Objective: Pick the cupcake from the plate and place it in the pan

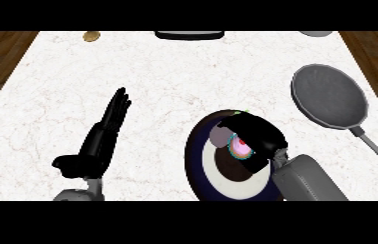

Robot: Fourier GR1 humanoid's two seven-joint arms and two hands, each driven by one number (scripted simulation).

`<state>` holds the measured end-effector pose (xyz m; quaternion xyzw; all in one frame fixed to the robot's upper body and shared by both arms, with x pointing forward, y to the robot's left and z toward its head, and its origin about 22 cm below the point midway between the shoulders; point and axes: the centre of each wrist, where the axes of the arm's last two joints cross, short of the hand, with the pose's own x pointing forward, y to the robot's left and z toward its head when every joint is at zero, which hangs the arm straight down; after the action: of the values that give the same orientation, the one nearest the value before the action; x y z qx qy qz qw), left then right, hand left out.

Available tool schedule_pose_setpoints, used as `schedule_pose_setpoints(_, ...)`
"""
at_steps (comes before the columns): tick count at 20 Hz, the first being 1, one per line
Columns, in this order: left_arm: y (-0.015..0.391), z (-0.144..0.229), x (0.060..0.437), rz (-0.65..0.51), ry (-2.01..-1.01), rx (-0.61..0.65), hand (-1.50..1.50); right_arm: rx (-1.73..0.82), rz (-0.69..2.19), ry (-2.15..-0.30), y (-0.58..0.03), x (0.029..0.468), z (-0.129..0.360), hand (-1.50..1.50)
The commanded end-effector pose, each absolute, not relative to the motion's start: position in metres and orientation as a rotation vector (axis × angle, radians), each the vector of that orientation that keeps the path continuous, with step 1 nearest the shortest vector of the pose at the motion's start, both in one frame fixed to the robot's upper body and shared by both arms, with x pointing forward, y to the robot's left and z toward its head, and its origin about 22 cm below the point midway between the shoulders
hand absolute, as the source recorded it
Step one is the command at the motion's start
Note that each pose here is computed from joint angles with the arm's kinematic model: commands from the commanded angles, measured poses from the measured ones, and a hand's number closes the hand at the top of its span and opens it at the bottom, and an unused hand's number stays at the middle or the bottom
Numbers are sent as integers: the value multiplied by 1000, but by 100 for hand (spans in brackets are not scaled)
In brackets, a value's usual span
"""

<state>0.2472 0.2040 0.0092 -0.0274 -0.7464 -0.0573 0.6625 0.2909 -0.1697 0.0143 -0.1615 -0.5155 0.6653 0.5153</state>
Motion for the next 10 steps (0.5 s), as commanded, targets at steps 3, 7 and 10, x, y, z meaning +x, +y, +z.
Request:
schedule_pose_setpoints(3,200,18,235,-126,-1701,-63,0,-404,1584,-1268,-168,278,-5,150)
schedule_pose_setpoints(7,214,-3,241,-116,-1704,-51,0,-485,1452,-1434,-166,270,10,150)
schedule_pose_setpoints(10,190,-1,250,-127,-1693,-78,0,-599,1391,-1513,-186,292,40,150)
